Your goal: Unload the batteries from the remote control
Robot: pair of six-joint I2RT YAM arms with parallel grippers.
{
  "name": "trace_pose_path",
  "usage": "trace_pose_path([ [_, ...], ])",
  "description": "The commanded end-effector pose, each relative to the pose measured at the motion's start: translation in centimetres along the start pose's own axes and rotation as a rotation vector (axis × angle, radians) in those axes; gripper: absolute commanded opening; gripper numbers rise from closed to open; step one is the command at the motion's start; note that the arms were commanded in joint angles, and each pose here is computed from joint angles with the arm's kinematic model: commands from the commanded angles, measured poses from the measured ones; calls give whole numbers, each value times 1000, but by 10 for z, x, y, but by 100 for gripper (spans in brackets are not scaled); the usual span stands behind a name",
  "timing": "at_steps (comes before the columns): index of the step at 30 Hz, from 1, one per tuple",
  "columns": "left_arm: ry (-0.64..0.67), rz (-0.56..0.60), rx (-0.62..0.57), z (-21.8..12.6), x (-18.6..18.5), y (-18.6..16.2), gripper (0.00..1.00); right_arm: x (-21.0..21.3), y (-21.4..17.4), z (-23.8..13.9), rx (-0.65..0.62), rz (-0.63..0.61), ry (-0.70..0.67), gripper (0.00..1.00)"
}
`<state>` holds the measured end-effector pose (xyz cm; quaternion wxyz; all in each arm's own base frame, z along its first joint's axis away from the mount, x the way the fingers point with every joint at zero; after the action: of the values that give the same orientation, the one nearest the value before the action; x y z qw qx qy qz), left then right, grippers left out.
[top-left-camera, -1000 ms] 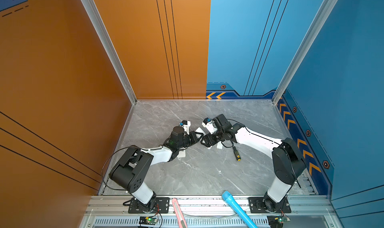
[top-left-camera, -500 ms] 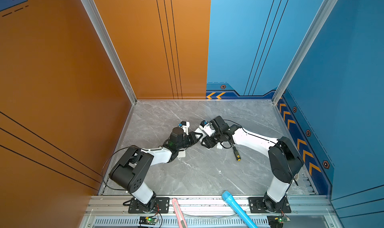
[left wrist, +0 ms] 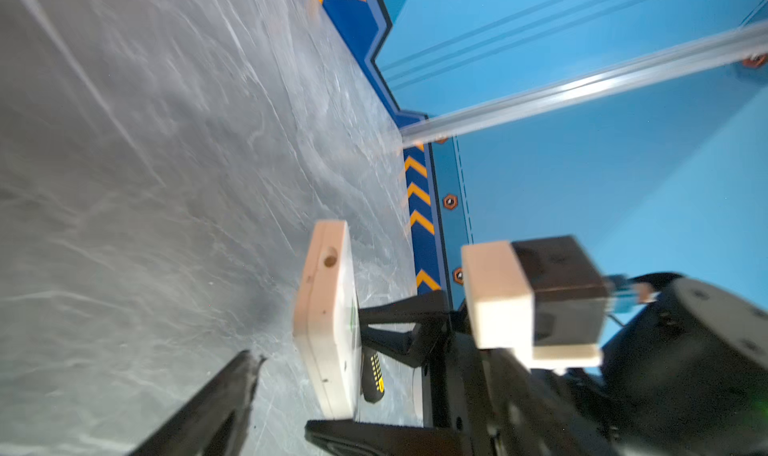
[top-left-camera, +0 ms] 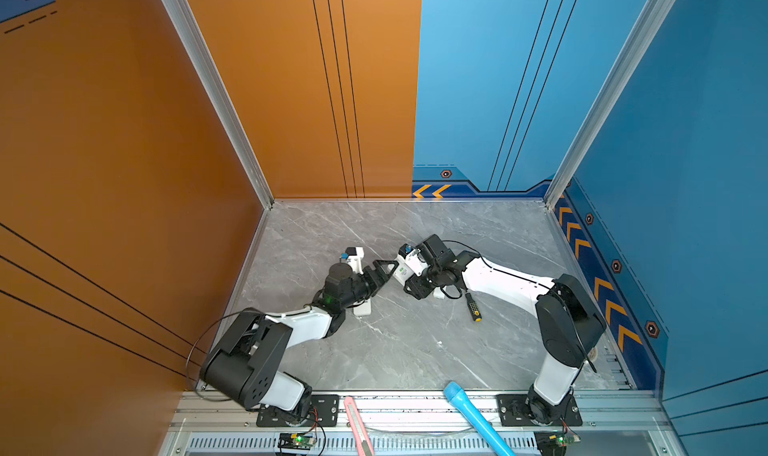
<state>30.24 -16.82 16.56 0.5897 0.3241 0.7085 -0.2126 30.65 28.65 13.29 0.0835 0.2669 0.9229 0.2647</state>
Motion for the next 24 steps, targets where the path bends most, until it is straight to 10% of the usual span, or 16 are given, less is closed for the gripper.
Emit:
trace_pose_path([
  [1,73,-58,-101,-33,-2,20,98,4,-6,-9,53,-104,-27,31],
  [7,467,171,-203,-98,-26,24,98,40,-29,13,218,-467,5,31],
  [17,542,318,-93,-100,-18,7,98,63,-71,26,332,-852,160,35],
  [24,565,386,-61,-90,-21,6,98,58,-83,35,382,-890,143,58],
])
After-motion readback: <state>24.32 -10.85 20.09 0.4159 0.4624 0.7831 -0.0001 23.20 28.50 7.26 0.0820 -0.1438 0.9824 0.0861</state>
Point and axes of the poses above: each gripper's point midway between its finger pads, its own z axis out along the fingers, its own x axis along the line the jaws close on, y = z × x, the point moved 5 cm from there along -z, back along the fingers, and after that the axes turned 11 degrees about -z, right-handed, at the moved point
